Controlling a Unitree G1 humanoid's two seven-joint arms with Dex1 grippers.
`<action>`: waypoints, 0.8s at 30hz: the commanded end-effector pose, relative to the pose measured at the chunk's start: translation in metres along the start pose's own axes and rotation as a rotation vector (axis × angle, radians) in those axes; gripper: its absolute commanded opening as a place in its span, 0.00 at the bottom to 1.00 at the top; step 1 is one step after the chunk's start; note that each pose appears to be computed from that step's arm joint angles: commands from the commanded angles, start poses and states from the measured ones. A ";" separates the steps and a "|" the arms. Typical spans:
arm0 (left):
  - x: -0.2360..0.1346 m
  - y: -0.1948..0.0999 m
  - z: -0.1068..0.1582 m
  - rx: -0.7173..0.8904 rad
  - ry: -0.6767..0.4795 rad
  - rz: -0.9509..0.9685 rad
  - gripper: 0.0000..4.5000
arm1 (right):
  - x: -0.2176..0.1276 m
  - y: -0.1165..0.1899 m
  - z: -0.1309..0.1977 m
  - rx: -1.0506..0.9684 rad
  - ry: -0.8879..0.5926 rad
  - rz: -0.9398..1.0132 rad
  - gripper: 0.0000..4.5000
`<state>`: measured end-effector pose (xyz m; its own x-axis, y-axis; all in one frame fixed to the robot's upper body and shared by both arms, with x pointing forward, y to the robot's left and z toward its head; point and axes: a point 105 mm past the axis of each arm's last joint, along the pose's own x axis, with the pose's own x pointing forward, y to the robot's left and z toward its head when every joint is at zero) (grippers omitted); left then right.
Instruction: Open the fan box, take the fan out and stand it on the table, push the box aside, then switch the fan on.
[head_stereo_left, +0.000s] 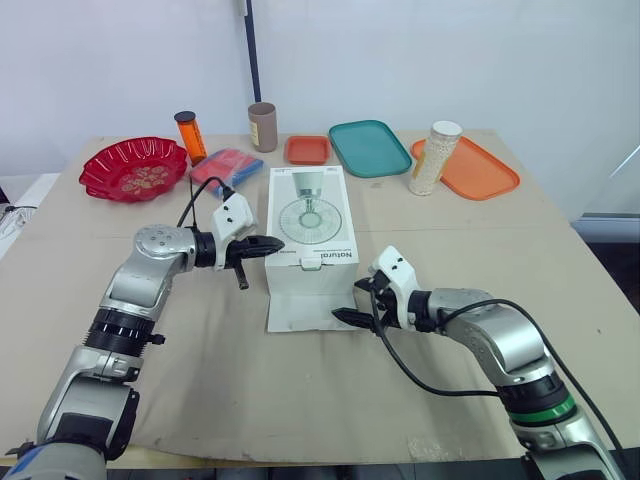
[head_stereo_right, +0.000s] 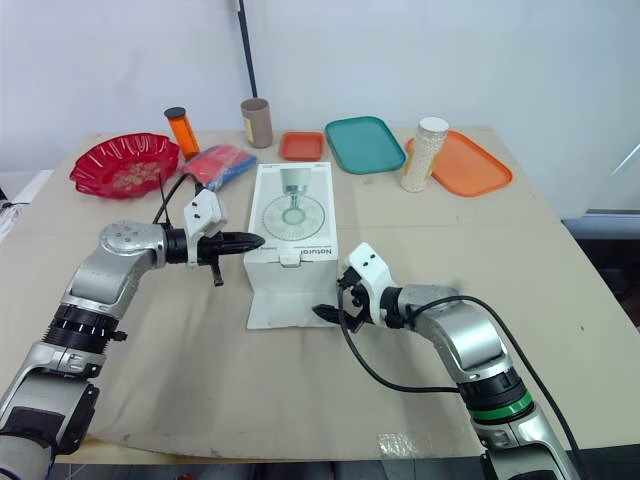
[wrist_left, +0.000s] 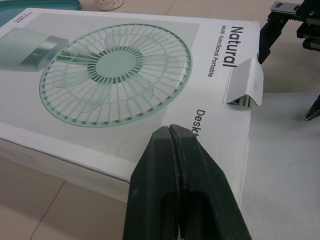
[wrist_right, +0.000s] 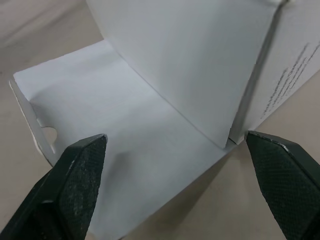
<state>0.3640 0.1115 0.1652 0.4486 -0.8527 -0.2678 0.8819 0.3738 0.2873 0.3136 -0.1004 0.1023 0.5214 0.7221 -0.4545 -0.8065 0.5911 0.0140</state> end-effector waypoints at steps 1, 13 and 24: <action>-0.008 0.004 0.010 0.037 -0.013 0.020 0.02 | -0.001 0.006 0.011 -0.031 -0.039 0.025 1.00; -0.008 0.008 0.001 0.035 0.011 0.045 0.02 | -0.027 0.041 0.035 -0.061 -0.175 0.234 1.00; -0.010 0.011 0.001 0.035 0.011 0.049 0.02 | -0.050 0.041 0.088 0.015 -0.484 0.297 1.00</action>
<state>0.3670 0.1170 0.1655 0.4734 -0.8396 -0.2665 0.8668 0.3902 0.3105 0.2722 -0.0795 0.1896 0.3145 0.9491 -0.0183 -0.9417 0.3144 0.1202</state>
